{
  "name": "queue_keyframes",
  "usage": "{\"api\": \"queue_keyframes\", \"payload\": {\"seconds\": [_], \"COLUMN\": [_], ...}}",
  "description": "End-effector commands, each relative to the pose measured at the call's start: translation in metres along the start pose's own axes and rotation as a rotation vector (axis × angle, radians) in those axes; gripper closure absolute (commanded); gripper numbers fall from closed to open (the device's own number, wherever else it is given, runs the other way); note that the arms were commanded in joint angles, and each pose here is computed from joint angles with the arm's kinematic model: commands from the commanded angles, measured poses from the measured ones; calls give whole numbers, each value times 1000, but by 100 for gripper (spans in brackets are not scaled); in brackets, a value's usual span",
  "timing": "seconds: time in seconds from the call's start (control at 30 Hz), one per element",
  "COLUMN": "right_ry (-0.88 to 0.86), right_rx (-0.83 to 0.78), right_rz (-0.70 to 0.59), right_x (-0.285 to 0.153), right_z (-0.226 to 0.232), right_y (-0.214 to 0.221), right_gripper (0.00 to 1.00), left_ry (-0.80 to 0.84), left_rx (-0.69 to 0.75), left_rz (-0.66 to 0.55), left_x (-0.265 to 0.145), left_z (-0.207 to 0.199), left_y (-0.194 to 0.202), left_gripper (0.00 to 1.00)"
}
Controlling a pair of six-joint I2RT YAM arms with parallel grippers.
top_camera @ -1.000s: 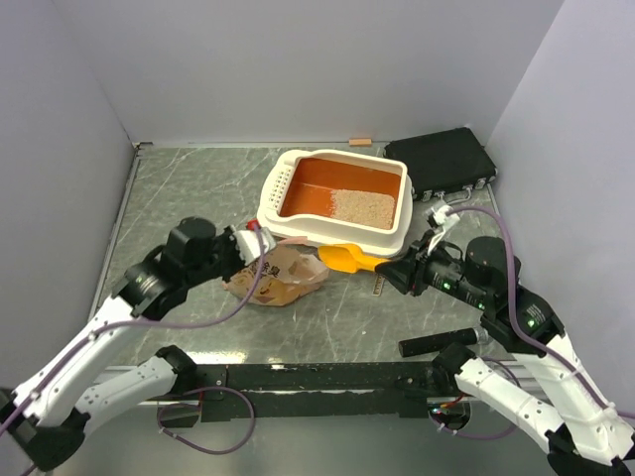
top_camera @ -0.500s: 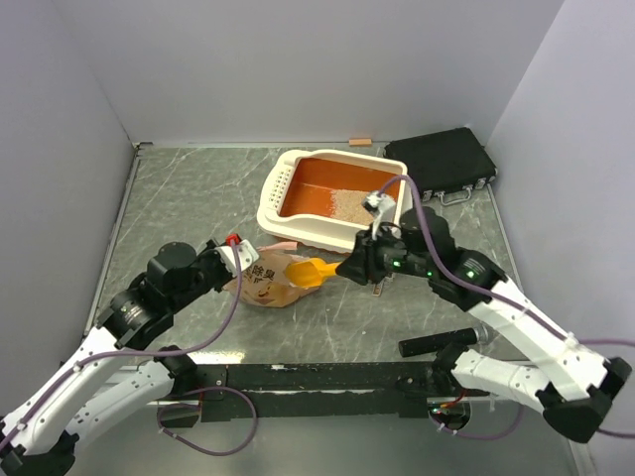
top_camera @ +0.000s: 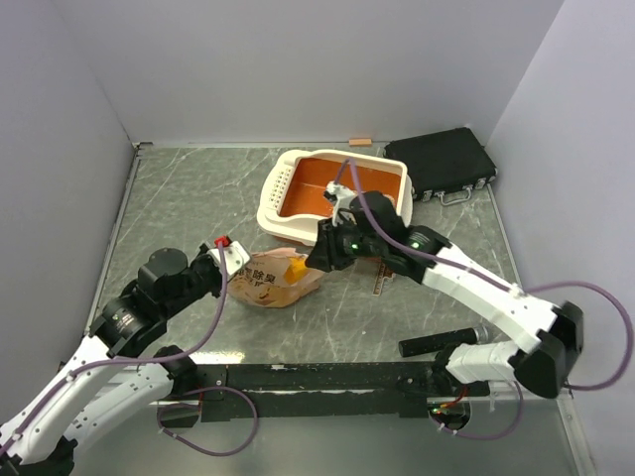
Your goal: Fill the litter box with clean litter
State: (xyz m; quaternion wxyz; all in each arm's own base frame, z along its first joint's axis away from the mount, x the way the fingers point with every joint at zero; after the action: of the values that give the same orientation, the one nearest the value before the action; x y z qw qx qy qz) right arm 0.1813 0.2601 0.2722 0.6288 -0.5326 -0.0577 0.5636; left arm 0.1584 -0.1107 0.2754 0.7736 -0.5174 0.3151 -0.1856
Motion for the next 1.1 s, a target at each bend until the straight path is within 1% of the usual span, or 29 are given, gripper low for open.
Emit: {"api": "queue_keyframes", "payload": {"seconds": [0.0,0.03,0.17,0.23,0.27,0.37,0.43,0.53,0.57,0.6,0.73,0.9,0.93,0.97,1.03,1.07], "right_ry": [47,83,246,280,307,325,320,291,289,271,206,154,145,98,62,11], "right_rx": [73,85,72,59,53,42,41,57,70,73,129,174,194,214,262,284], "right_rz": [4,41,83,98,141,153,173,213,242,228,283,329,341,350,357,360], "right_x": [16,16,10,5,2,-1,2,19,28,36,67,89,93,97,100,103], "right_z": [-1,-6,-23,-25,-28,-26,-24,-22,-25,-24,-26,-31,-34,-33,-37,-38], "right_y": [-12,-7,-3,-5,1,-6,-6,-1,7,6,24,44,48,54,61,67], "right_gripper": [100,100,100,100,100,100,100,100,100,100,100,100,100,100,100,100], "left_ry": [4,-2,-37,-36,-38,-32,-31,-34,-42,-44,-58,-68,-93,-96,-117,-127], "left_rx": [-46,-43,-32,-42,-46,-58,-66,-75,-84,-95,-118,-163,-173,-176,-183,-184], "left_rz": [-183,-198,-223,-220,-219,-226,-245,-263,-261,-260,-274,-307,-313,-314,-316,-312], "left_x": [-18,-23,-31,-29,-29,-24,-21,-17,-16,-15,-10,-4,-5,-3,-2,-2], "left_z": [4,5,9,8,8,6,5,4,4,3,3,-1,2,1,3,4], "left_y": [-45,-46,-47,-45,-44,-41,-41,-39,-38,-35,-30,-21,-20,-17,-15,-13], "left_gripper": [99,99,99,99,99,99,99,99,99,99,99,99,99,99,99,99]}}
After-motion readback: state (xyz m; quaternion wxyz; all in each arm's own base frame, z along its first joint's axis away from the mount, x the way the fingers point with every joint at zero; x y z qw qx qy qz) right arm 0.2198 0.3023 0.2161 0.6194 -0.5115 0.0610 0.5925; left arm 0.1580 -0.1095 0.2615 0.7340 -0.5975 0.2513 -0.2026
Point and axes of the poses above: each gripper's point midway between its finger pads, its own x axis out along the fingers, its own z axis along the line the jaws close on, y = z × x, the point moved 6 cm from there along -x, back along the fingers, and after that the axes turned 6 degrees about -x, right-handed, at the moved point
